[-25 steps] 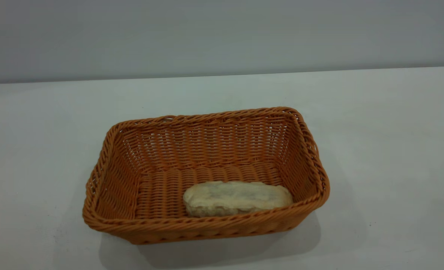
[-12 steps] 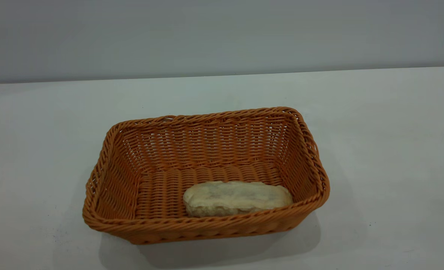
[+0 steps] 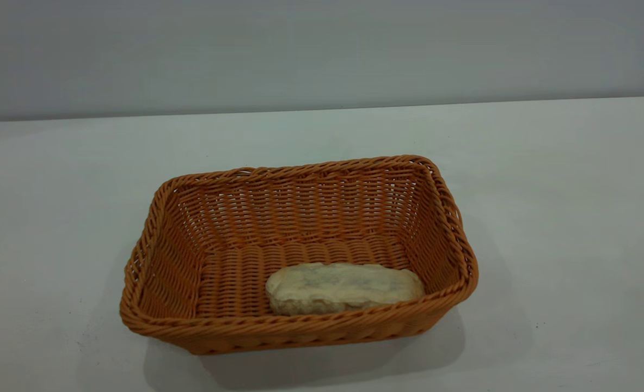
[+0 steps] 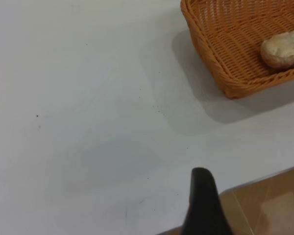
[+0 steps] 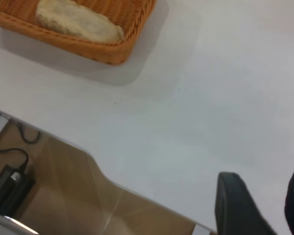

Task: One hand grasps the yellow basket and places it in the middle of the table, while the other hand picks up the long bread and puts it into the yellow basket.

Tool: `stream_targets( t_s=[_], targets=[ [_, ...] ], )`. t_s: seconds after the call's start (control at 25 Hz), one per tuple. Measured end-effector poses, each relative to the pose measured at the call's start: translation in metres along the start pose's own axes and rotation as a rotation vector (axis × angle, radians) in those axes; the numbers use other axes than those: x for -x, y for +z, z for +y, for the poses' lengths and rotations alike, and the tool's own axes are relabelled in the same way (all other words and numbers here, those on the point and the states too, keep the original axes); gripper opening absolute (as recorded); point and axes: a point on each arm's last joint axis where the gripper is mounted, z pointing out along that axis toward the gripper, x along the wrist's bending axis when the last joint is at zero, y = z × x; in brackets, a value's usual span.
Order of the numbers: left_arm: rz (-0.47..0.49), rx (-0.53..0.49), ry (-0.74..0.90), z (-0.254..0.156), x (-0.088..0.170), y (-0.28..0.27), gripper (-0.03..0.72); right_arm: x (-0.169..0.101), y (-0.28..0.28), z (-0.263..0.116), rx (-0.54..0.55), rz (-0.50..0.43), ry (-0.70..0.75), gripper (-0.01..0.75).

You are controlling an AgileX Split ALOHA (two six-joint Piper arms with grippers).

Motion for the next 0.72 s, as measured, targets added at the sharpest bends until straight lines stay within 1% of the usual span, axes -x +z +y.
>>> stream_targets(
  t_s=[0.2, 0.72],
  targets=[
    [0.0, 0.0, 0.0, 0.0, 0.0, 0.0, 0.561, -0.0004, 0.0066, -0.0052, -0.029, 0.002, -0.032, 0.291],
    [0.0, 0.0, 0.0, 0.0, 0.0, 0.0, 0.561, -0.0006, 0.0073, -0.0056, -0.031, 0.003, -0.036, 0.291]
  ],
)
